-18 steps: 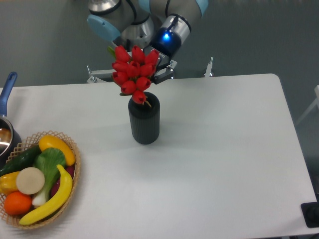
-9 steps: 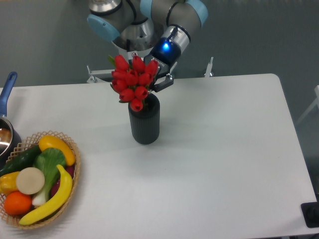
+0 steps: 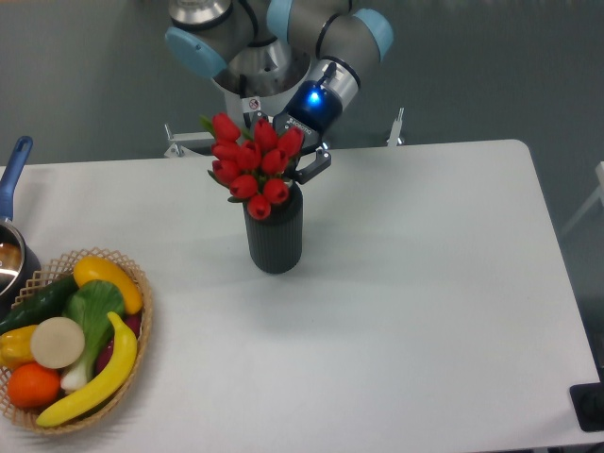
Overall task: Insert the flowers into the vase
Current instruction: 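Push the tulips deeper into the vase and hold them there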
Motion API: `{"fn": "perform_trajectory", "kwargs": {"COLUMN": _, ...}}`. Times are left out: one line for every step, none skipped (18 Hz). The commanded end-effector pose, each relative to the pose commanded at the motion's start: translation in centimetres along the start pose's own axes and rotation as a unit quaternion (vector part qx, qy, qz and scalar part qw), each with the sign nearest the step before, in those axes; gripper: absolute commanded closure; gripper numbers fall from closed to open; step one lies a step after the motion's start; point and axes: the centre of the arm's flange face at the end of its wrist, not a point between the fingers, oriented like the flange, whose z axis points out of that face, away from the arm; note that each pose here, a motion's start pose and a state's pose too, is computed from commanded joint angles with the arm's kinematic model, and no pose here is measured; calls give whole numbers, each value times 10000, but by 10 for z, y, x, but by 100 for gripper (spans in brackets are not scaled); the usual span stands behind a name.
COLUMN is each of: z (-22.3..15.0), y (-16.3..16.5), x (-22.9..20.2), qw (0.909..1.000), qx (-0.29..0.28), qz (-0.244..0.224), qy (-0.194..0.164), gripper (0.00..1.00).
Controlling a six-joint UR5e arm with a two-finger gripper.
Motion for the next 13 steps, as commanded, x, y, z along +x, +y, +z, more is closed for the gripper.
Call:
{"fn": "perform_trajectory", "kwargs": {"z": 0, "y": 0, "x": 0, "qw": 10000, "qx": 0, "qz": -7, "qy": 2, "gripper": 17}}
{"fn": "perform_trajectory", "kwargs": {"z": 0, "y": 0, "x": 0, "qw": 10000, "qx": 0, "qz": 0, "qy": 0, "gripper": 15}}
{"fn": "perform_trajectory", "kwargs": {"z": 0, "y": 0, "x": 0, "qw": 10000, "qx": 0, "qz": -1, "qy": -7, "gripper": 8}}
{"fn": "perform_trajectory", "kwargs": {"z": -1, "y": 0, "x": -1, "qw": 10000, "qx": 1, "qz": 5, "qy": -15, "gripper": 7}}
{"fn": "perform_trajectory", "kwargs": {"z": -1, "y": 0, "x": -1, "qw": 10000, "qx": 1, "qz": 3, "qy": -22, "gripper": 6}}
{"fn": "perform_trajectory", "kwargs": {"z": -2, "y": 0, "x": -1, "qw": 10000, "qx": 2, "qz": 9, "qy": -31, "gripper": 5}}
{"fn": "perform_trajectory", "kwargs": {"z": -3, "y": 0, "x": -2, "qw": 10000, "qx": 2, "qz": 8, "qy": -39, "gripper": 4}}
{"fn": "perform_trajectory", "kwargs": {"z": -3, "y": 0, "x": -2, "qw": 10000, "qx": 3, "qz": 14, "qy": -48, "gripper": 1}}
{"fn": "perform_trajectory", "kwargs": {"z": -3, "y": -1, "x": -1, "qw": 10000, "qx": 3, "qz": 14, "qy": -50, "gripper": 1}}
{"fn": "perform_trajectory", "kwargs": {"z": -4, "y": -2, "x": -1, "qw": 10000, "qx": -4, "qz": 27, "qy": -60, "gripper": 0}}
{"fn": "perform_trajectory", "kwargs": {"z": -5, "y": -3, "x": -1, "qw": 10000, "qx": 4, "qz": 40, "qy": -71, "gripper": 0}}
{"fn": "perform_trajectory", "kwargs": {"z": -5, "y": -3, "x": -1, "qw": 10000, "qx": -3, "qz": 46, "qy": -80, "gripper": 0}}
{"fn": "perform_trajectory", "kwargs": {"z": -7, "y": -3, "x": -2, "qw": 9999, "qx": -2, "qz": 42, "qy": -102, "gripper": 0}}
